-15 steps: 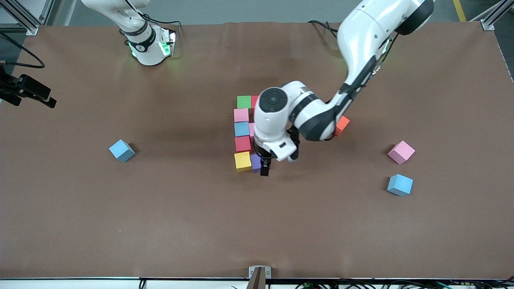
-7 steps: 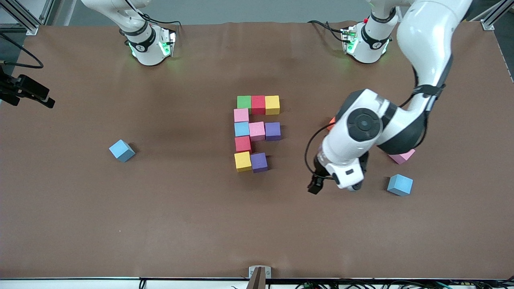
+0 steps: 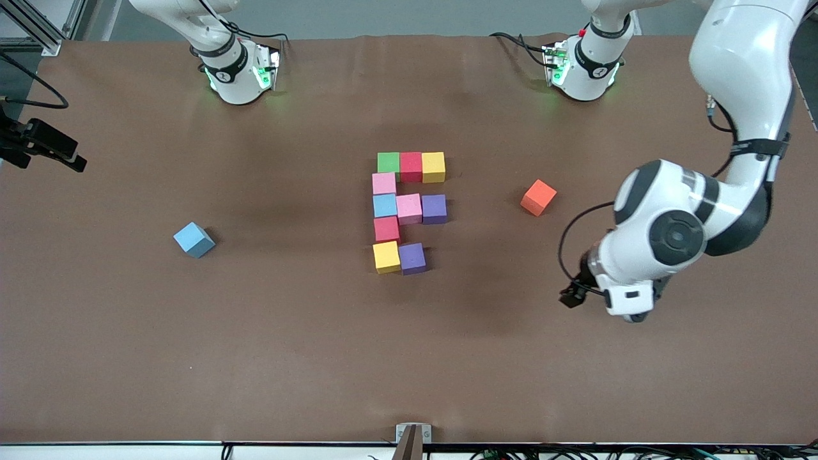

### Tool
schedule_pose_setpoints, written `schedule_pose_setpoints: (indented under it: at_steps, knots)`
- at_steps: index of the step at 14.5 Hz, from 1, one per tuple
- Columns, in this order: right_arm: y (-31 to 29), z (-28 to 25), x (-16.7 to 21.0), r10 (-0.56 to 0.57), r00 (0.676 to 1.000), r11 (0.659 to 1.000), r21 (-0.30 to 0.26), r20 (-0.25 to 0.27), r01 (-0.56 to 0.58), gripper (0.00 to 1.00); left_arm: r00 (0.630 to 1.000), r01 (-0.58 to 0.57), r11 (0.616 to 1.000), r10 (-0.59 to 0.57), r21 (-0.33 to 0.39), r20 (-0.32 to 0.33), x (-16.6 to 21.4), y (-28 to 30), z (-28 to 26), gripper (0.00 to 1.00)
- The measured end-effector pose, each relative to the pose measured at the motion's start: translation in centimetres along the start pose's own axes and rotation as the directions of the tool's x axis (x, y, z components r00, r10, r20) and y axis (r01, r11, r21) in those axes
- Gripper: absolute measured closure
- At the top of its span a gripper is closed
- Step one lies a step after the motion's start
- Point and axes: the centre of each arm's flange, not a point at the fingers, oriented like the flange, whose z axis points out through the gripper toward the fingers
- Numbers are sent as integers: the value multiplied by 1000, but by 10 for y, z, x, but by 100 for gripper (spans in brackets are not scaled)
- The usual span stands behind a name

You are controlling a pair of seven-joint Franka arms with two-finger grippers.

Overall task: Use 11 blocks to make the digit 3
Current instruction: 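Grasp the light-blue cube beside the pink cube with the left gripper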

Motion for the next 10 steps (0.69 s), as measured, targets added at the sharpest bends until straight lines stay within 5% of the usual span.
schedule_pose_setpoints:
  at_steps: [4,8,10]
  knots:
    - [0,-2,0,0,1000,1000,0,-5,0,0,998,-59,997,58,40,23,66,-56,16,0]
    - [0,-3,0,0,1000,1000,0,-6,0,0,996,-82,994,78,67,53,69,-69,46,0]
    - [0,-3,0,0,1000,1000,0,-6,0,0,997,-60,998,59,21,41,80,-73,57,0]
